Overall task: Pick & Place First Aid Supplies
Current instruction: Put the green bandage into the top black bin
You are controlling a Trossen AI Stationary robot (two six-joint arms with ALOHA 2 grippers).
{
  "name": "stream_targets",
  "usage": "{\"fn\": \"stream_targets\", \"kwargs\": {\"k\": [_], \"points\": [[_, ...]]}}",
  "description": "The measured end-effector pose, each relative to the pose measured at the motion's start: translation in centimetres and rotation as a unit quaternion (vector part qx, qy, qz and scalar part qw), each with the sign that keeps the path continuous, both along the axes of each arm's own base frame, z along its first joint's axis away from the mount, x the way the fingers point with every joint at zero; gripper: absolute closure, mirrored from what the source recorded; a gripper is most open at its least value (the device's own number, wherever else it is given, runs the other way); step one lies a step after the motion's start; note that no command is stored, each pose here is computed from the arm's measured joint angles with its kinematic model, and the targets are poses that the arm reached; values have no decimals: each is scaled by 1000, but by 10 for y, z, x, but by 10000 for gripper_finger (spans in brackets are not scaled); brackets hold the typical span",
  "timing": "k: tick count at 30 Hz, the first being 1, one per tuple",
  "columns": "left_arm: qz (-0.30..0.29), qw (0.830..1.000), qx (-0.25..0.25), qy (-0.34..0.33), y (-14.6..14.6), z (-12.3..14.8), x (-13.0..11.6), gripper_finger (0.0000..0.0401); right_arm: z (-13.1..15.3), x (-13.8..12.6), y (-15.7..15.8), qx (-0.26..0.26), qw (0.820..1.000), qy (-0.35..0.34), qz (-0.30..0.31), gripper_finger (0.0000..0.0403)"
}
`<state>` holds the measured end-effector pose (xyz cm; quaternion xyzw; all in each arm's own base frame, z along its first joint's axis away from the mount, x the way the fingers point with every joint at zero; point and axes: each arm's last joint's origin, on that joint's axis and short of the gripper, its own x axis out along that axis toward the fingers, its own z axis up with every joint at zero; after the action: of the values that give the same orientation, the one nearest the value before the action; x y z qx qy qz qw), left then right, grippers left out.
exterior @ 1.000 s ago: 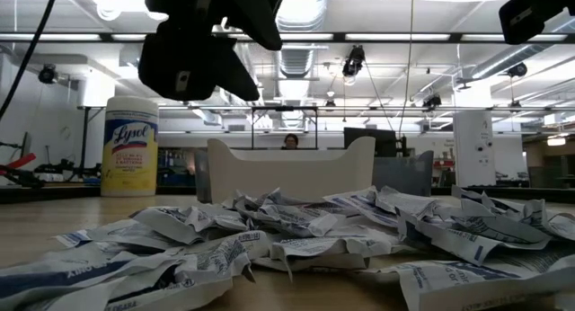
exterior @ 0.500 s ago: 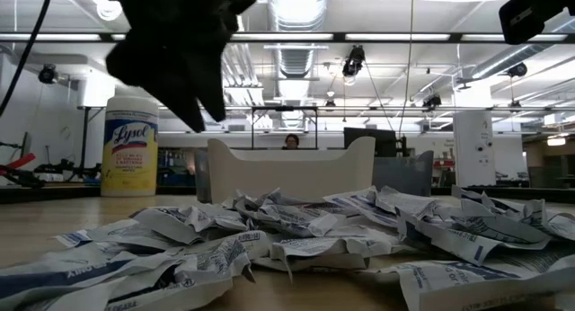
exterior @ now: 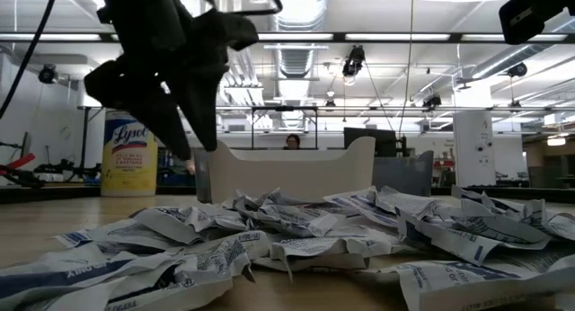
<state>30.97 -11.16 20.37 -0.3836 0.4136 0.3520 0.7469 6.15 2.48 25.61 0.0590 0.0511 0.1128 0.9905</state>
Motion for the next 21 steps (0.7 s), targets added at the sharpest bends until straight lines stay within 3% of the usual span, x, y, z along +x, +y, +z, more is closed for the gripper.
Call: {"fn": "stream_targets", "kwargs": {"k": [6,13,21], "points": [[71,996,-44,8,9,-14,-4,238,0,0,0,0,1000,0,0,344],[58,996,-66,-22,8,-20,2,238,0,0,0,0,1000,0,0,344],[72,995,-65,-12,16,-27,4,238,0,0,0,0,1000,0,0,344]]}}
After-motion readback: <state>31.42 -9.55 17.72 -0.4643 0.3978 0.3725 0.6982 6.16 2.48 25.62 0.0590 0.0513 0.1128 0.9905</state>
